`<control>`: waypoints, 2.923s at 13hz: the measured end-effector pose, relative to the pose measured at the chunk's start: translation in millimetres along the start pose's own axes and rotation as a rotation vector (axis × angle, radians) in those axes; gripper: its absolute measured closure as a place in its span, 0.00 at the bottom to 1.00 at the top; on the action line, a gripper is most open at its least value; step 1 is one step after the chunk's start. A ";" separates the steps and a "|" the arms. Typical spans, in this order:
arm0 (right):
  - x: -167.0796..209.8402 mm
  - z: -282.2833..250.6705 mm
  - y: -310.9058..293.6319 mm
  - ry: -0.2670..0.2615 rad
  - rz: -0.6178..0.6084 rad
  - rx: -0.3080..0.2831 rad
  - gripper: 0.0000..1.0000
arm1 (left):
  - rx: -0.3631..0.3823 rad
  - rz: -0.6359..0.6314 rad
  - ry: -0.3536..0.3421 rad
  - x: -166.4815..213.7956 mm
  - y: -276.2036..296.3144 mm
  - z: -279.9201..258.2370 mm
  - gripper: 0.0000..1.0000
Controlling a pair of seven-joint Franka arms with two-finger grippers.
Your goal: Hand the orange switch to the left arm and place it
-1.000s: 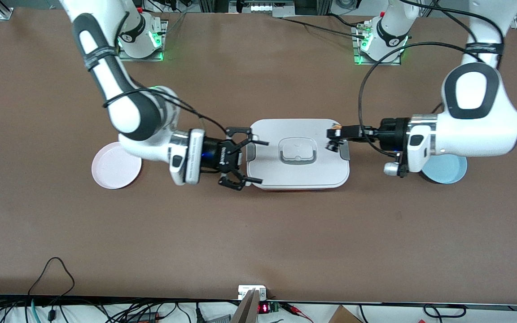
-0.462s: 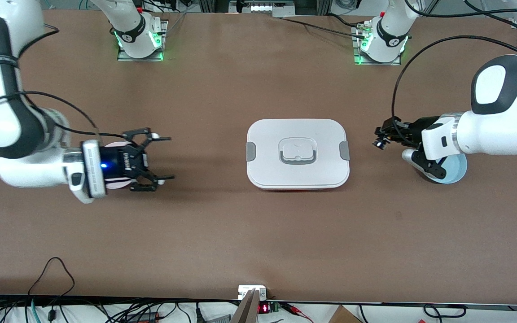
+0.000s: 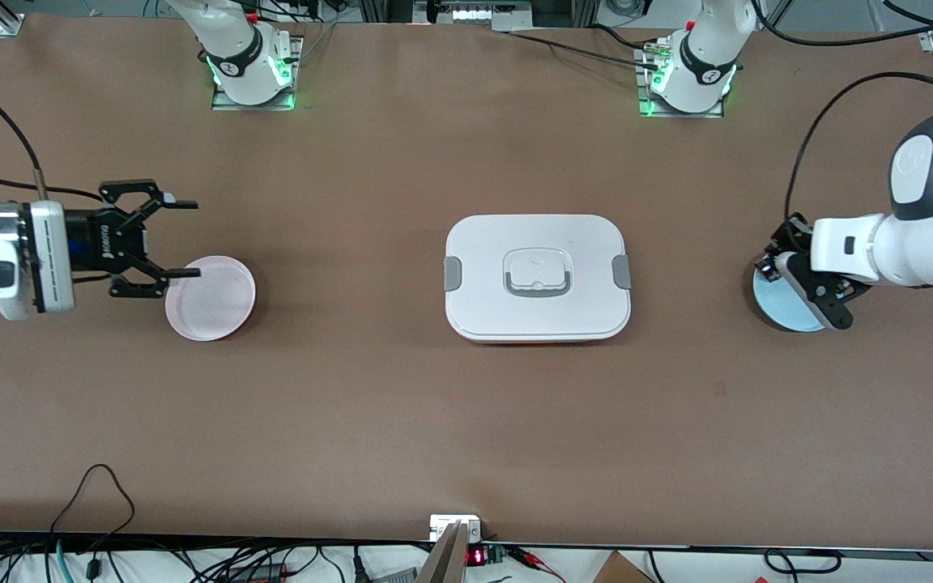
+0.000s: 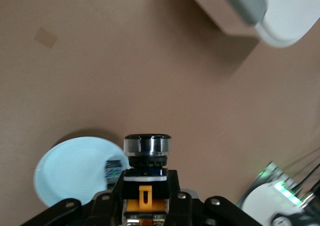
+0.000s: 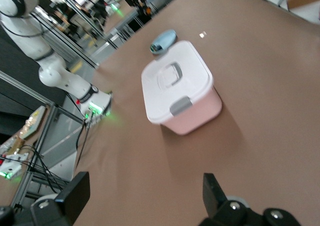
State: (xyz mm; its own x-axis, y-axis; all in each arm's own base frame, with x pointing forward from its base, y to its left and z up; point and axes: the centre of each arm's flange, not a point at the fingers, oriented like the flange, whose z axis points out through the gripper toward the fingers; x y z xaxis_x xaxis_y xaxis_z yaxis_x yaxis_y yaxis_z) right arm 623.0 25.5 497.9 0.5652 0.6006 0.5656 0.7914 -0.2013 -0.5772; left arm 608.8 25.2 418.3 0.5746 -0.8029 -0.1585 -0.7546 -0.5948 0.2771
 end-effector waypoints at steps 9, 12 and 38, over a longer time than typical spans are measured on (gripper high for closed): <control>3.8 -45.5 -59.9 -0.357 0.325 -0.408 0.00 | 0.270 0.485 0.056 -109.0 -82.9 139.1 0.66; 31.0 -29.8 -91.0 -0.431 0.458 -0.566 0.00 | 0.308 0.512 0.082 -124.4 -85.8 184.8 0.66; 14.5 3.4 -83.1 -0.317 0.900 -0.973 0.00 | -0.019 0.200 -0.009 -98.6 -41.2 -4.0 0.00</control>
State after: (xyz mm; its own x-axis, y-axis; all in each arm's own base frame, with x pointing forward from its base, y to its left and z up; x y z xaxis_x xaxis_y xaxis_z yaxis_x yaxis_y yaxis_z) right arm 564.7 53.5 552.1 0.9951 0.0973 -0.0168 0.0980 -0.9940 0.0483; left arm 584.5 129.0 426.3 0.4113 -0.9053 -0.1066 -0.8472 -0.4228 0.3216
